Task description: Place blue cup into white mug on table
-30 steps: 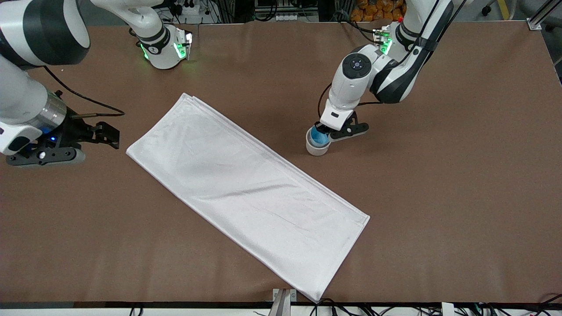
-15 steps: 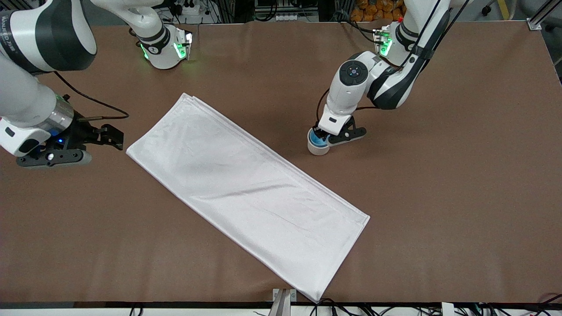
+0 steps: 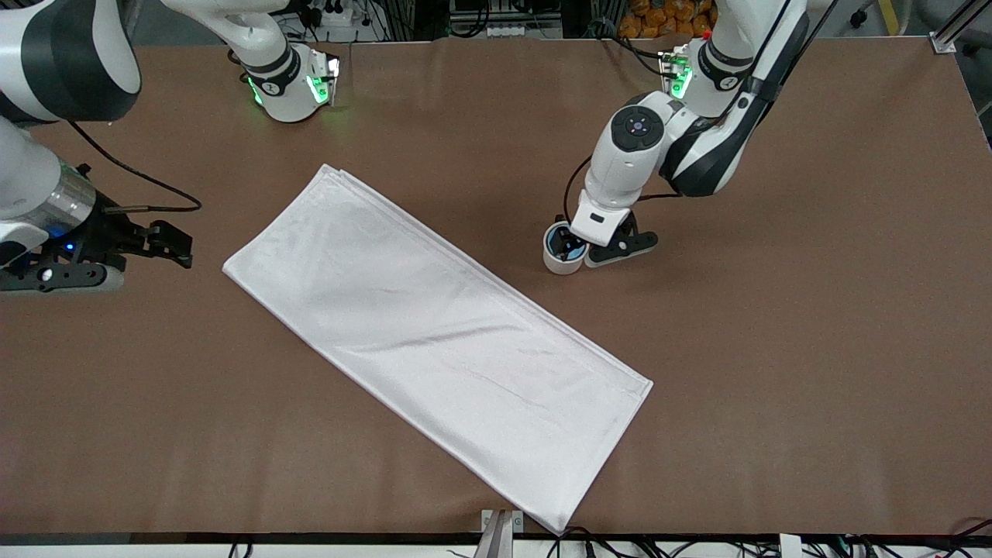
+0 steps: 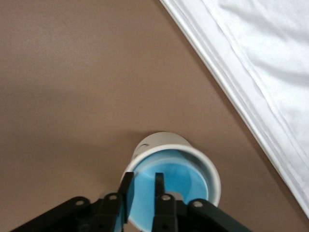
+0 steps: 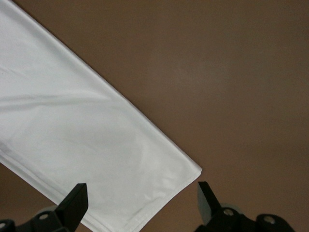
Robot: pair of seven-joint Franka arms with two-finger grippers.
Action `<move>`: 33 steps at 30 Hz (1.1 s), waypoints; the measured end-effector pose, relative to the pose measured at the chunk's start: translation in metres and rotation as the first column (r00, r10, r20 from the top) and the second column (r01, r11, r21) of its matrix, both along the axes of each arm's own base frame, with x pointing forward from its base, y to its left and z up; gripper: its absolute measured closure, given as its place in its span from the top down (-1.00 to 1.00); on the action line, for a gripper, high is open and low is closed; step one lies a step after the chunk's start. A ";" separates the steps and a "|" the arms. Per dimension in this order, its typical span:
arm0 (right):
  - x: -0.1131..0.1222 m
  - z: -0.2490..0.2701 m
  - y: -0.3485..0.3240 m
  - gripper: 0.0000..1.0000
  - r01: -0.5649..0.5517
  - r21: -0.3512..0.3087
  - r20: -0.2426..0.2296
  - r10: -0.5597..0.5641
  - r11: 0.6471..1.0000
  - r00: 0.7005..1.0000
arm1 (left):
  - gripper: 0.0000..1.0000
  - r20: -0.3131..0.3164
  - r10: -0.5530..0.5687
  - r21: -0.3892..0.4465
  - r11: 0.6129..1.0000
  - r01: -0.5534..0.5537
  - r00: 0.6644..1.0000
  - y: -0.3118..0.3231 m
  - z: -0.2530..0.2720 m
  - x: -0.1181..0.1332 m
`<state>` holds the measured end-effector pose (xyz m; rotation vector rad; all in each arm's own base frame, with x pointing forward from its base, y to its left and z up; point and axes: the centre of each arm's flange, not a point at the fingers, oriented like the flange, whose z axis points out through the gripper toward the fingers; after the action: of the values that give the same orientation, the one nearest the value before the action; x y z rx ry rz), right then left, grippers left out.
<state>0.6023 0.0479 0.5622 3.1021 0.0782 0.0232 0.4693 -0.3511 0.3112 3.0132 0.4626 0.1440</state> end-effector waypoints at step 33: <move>-0.009 -0.006 -0.003 1.00 0.002 0.001 0.030 -0.002 1.000 1.000 | 1.00 -0.051 -0.230 0.146 0.961 0.235 0.972 0.232 0.121 0.118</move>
<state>0.5933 0.0453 0.5558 3.1013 0.0745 0.0702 0.5873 -0.1186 0.4324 3.1928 0.0996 0.1156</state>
